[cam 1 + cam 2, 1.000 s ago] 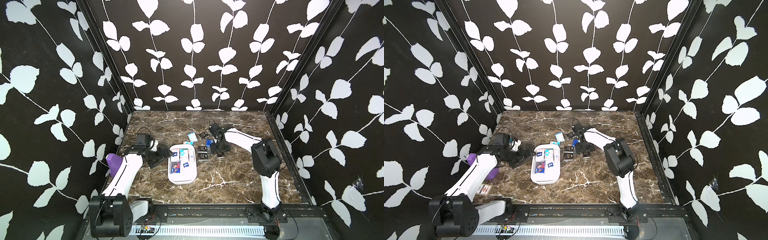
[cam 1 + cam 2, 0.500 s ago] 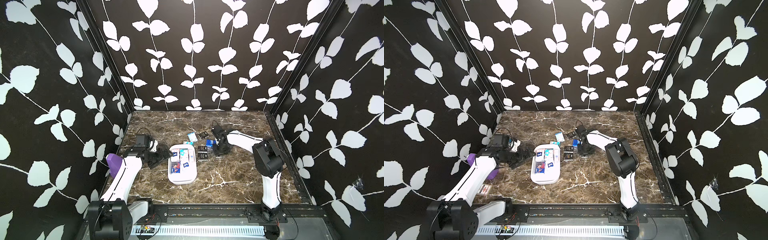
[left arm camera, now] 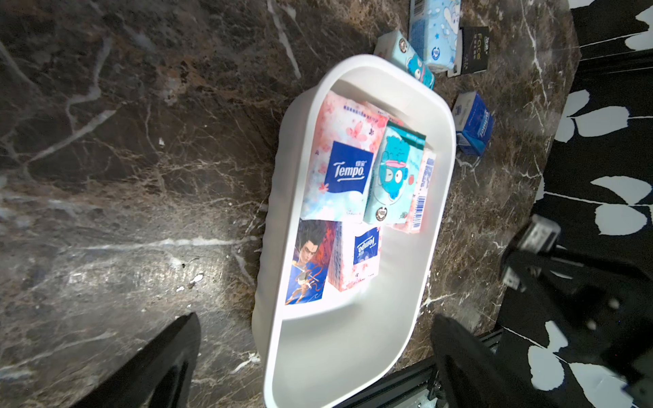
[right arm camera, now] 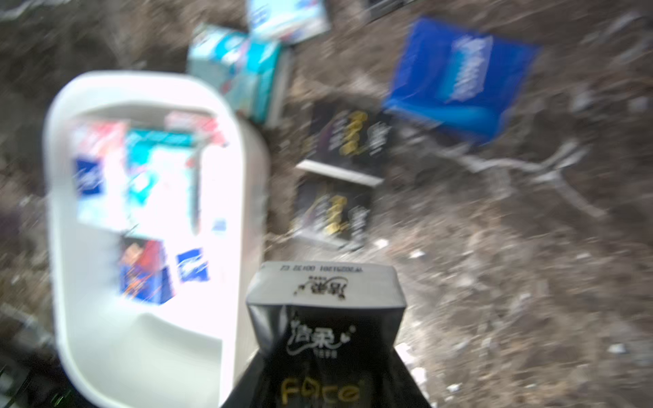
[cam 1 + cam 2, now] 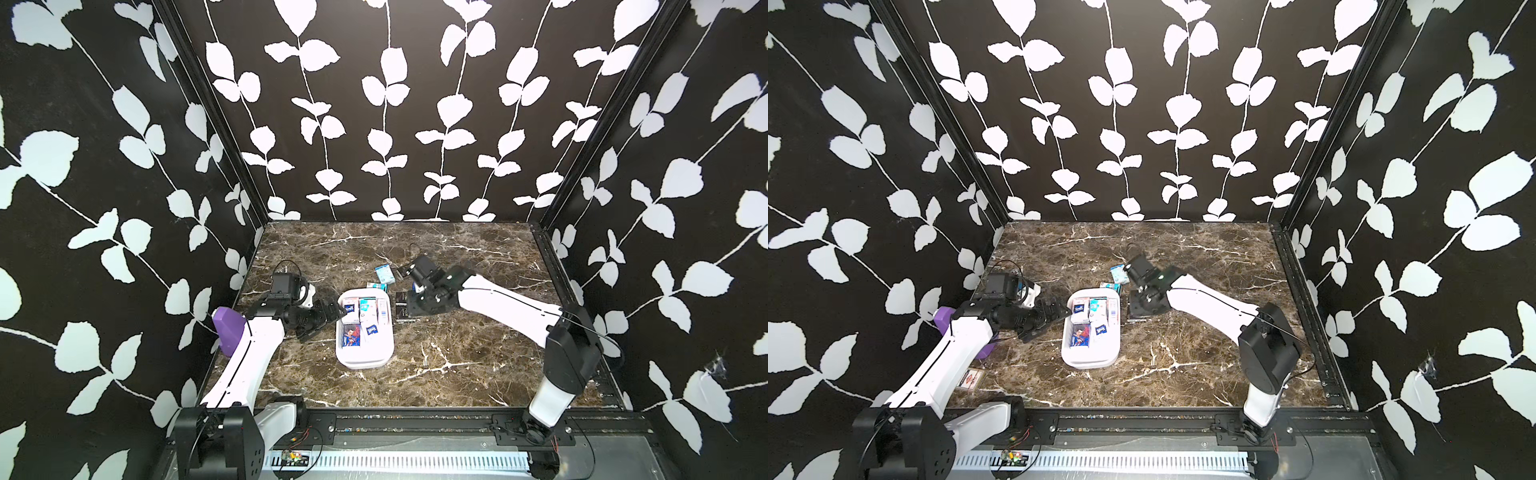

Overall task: Put the pocket tissues into the storage box
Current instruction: Pick up the pocket tissues from the center of the board, then place the pocket tissues in the storage box.

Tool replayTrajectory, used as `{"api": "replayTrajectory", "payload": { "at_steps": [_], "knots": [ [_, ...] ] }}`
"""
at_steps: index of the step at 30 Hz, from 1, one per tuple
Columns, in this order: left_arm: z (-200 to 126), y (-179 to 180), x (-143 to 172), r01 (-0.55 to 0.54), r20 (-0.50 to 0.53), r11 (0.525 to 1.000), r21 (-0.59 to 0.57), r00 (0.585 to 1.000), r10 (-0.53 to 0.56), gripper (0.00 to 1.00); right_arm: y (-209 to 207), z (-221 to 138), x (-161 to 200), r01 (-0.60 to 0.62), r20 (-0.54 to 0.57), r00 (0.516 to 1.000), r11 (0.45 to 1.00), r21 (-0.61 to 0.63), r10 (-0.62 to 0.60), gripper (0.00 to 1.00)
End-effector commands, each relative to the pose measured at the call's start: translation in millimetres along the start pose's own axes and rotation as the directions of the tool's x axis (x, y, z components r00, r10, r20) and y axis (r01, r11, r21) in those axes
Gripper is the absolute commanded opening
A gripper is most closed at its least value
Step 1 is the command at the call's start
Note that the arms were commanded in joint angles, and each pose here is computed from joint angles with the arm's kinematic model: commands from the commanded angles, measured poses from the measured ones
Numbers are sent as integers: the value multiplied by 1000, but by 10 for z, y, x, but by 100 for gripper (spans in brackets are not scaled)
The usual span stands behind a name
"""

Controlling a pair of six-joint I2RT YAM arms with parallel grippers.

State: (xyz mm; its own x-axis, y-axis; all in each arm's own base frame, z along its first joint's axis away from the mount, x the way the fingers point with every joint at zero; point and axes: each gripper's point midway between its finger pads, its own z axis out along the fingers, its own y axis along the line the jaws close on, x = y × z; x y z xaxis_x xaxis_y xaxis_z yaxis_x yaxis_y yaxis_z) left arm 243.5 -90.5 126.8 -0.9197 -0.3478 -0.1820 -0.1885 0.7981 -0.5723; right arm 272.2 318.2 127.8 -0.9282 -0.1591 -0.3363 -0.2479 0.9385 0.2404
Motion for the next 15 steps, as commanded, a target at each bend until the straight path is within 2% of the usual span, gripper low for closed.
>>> {"api": "replayTrajectory", "payload": {
  "at_steps": [1, 3, 7, 10, 13, 15],
  "knots": [
    [15, -19, 11, -4, 6, 1000, 19, 1000, 4, 99, 324, -45, 78, -25, 21, 999, 999, -37, 25, 39],
    [25, -21, 3, 0, 10, 1000, 24, 1000, 0, 99, 578, -5, 174, 1, 6, 1000, 997, -81, 0, 39],
    [27, -39, 14, -7, 7, 999, 35, 1000, 6, 99, 809, 97, 286, 62, -27, 998, 997, -37, -63, 40],
    [13, -52, 20, -17, 7, 999, 39, 1000, 17, 99, 1013, 216, 320, 84, -43, 995, 995, -60, -87, 40],
    [0, -48, 31, -26, 7, 999, 36, 1000, 25, 99, 1120, 365, 326, 39, -54, 998, 996, -78, -44, 39],
    [-2, -50, 48, -26, 5, 999, 39, 1000, 26, 99, 1076, 428, 324, -10, -59, 998, 999, -41, 8, 39]
  ]
}}
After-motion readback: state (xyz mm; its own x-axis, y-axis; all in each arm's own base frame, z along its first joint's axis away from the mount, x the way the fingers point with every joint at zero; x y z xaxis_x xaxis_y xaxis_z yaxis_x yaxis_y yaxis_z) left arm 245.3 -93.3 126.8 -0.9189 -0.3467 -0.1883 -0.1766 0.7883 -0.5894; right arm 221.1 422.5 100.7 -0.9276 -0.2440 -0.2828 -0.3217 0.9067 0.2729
